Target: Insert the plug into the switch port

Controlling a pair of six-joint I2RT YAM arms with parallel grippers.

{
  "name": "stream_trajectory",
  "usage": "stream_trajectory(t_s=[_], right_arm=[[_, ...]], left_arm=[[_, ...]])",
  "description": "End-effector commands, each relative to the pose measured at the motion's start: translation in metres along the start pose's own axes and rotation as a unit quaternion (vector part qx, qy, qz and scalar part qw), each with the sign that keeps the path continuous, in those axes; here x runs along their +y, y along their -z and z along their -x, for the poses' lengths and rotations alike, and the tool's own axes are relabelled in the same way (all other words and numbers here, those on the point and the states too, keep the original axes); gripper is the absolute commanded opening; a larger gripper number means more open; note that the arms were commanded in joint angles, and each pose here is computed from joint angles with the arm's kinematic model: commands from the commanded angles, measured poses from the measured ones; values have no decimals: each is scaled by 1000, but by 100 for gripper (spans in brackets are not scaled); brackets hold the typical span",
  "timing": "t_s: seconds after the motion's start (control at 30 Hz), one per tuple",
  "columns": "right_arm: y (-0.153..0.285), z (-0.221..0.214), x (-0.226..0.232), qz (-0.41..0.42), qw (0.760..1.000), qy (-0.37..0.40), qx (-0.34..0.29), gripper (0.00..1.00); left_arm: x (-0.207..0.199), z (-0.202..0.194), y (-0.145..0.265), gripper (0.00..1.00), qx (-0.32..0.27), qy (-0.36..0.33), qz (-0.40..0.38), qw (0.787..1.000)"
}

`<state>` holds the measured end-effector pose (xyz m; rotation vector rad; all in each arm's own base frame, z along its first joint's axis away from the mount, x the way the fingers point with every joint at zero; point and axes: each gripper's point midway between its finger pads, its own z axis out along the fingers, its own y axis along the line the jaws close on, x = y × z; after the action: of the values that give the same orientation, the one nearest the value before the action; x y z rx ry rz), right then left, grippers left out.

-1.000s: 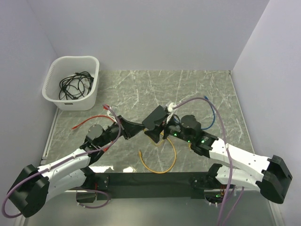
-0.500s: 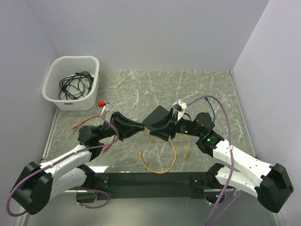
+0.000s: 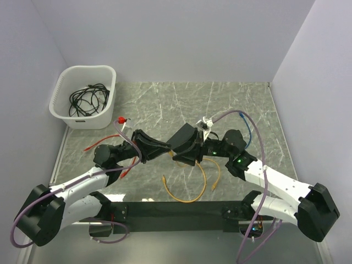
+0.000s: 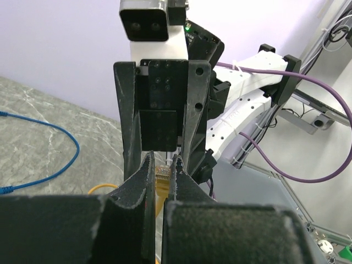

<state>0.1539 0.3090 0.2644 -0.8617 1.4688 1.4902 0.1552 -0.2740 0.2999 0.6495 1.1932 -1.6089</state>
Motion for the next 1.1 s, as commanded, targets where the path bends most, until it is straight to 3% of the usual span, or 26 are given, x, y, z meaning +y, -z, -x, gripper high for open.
stream_trajectory(t_s=[0.0,0.4,0.73,0.97,1.07], right_arm=[[-8,27,15,26,999,31,-28,53],[-16,39,15,14,998,35,-44,44],[-27,32,13,9,999,32,-27,23],[-22,30,13,-2,999,41,-26,21],[-20,28,13,-6,999,42,-25,33]], left_arm=[[-14,21,-7,1,-21,-40,-33,998],[-7,17,-8,0,-18,-32,-23,999],[-4,18,-7,1,-21,-31,-10,999],[-2,19,-5,0,-23,-38,2,999],[-2,19,-5,1,-24,-39,5,999]])
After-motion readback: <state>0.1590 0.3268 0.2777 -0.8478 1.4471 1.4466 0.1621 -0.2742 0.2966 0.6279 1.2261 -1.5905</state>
